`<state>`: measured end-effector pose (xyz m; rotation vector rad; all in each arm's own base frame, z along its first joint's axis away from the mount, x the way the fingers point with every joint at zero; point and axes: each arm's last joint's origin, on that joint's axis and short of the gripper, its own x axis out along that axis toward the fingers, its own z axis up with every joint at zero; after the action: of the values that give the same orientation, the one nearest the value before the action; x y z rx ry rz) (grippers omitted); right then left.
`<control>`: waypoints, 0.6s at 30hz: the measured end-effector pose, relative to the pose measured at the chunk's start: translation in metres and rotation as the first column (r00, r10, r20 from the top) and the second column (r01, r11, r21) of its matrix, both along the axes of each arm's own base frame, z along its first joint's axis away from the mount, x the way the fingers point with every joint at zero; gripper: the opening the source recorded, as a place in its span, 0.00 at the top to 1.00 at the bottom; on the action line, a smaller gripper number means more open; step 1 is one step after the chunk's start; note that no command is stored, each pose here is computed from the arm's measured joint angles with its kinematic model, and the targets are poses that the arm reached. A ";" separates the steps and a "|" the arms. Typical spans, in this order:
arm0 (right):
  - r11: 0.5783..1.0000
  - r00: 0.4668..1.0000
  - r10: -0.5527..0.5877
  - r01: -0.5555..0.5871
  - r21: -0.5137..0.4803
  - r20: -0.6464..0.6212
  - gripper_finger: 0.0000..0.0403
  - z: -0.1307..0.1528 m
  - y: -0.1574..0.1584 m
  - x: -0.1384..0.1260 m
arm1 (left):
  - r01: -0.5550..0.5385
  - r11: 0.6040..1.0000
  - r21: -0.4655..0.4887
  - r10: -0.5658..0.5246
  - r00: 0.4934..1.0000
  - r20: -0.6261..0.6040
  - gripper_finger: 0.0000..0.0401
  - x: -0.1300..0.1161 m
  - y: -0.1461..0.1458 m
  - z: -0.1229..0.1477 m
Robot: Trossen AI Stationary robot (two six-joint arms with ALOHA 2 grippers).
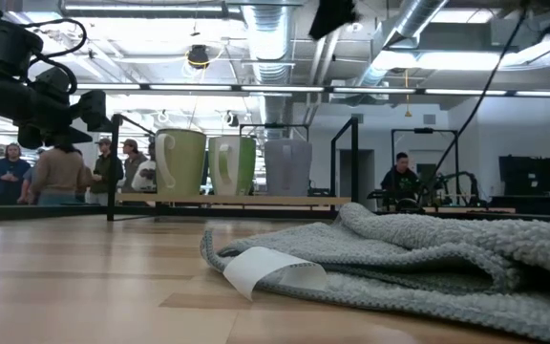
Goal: Stack small to large cups/mugs on shelf
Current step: Return to Home Position
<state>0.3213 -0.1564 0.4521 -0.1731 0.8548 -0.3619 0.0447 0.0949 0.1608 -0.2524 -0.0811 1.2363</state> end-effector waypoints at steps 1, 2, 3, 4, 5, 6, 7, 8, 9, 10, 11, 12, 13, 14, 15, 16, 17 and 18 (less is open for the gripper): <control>1.000 1.000 -0.004 0.005 -0.011 0.020 0.56 0.008 0.002 -0.008 | 0.000 1.000 0.000 0.000 1.000 0.000 0.24 0.000 0.000 0.000; 1.000 0.999 -0.006 0.007 -0.025 0.037 0.56 0.015 0.003 -0.016 | 0.000 1.000 0.000 0.000 1.000 0.000 0.24 0.000 0.000 0.000; 0.999 0.999 -0.009 0.011 -0.037 0.052 0.56 0.021 0.004 -0.024 | 0.000 1.000 0.000 0.000 1.000 0.000 0.24 0.000 0.000 0.000; 0.999 0.998 -0.011 0.015 -0.050 0.067 0.56 0.027 0.006 -0.032 | 0.000 1.000 0.000 0.000 1.000 0.000 0.24 0.000 0.000 0.000; 0.998 0.996 -0.016 0.022 -0.061 0.082 0.56 0.033 0.007 -0.039 | 0.000 1.000 -0.001 0.000 1.000 0.000 0.24 0.000 0.000 0.000; 0.997 0.995 -0.026 0.033 -0.073 0.098 0.56 0.039 0.009 -0.047 | 0.000 1.000 0.000 0.000 1.000 0.000 0.24 0.000 0.000 0.000; 0.995 0.993 -0.042 0.052 -0.090 0.109 0.56 0.044 0.010 -0.055 | 0.000 1.000 0.000 0.000 1.000 0.001 0.24 0.000 0.000 0.000; 0.991 0.991 -0.065 0.078 -0.111 0.117 0.56 0.049 0.012 -0.062 | 0.000 1.000 0.001 0.000 1.000 0.001 0.24 0.000 0.000 0.000; 0.985 0.988 -0.091 0.107 -0.133 0.123 0.56 0.053 0.013 -0.068 | 0.000 1.000 0.003 0.000 1.000 0.000 0.24 0.000 0.000 0.000; 0.978 0.985 -0.118 0.138 -0.156 0.128 0.56 0.057 0.014 -0.074 | 0.000 1.000 0.006 0.000 1.000 -0.003 0.24 0.000 0.000 0.000; 0.970 0.980 -0.147 0.169 -0.176 0.134 0.56 0.060 0.014 -0.079 | 0.001 1.000 0.011 -0.001 1.000 -0.010 0.24 0.000 0.000 0.001; 0.962 0.975 -0.171 0.197 -0.192 0.142 0.56 0.063 0.014 -0.085 | 0.001 1.000 0.014 -0.001 1.000 -0.018 0.24 0.000 0.000 0.001; 0.954 0.970 -0.191 0.219 -0.203 0.149 0.56 0.065 0.014 -0.091 | 0.001 1.000 0.016 -0.001 1.000 -0.024 0.24 0.000 0.000 0.001; 0.949 0.965 -0.208 0.239 -0.205 0.160 0.56 0.067 0.014 -0.096 | -0.001 1.000 0.019 0.001 1.000 -0.030 0.24 0.000 0.000 0.001; 0.943 0.958 -0.229 0.261 -0.204 0.171 0.56 0.068 0.014 -0.102 | -0.007 1.000 0.023 0.008 0.999 -0.037 0.24 0.000 0.000 0.001; 0.938 0.953 -0.249 0.282 -0.203 0.173 0.56 0.067 0.014 -0.108 | -0.018 1.000 0.026 0.019 0.999 -0.041 0.24 -0.001 0.000 0.001; 0.933 0.949 -0.264 0.297 -0.203 0.174 0.56 0.066 0.014 -0.114 | -0.033 0.999 0.031 0.034 0.998 -0.048 0.24 -0.001 0.000 0.002; 0.928 0.943 -0.278 0.313 -0.203 0.183 0.56 0.065 0.013 -0.119 | -0.051 0.998 0.035 0.053 0.997 -0.057 0.24 -0.002 0.001 0.002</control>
<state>0.2022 -0.1433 0.5173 -0.2287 0.6872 -0.7511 0.0431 0.0954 0.1628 -0.1860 -0.0589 1.2922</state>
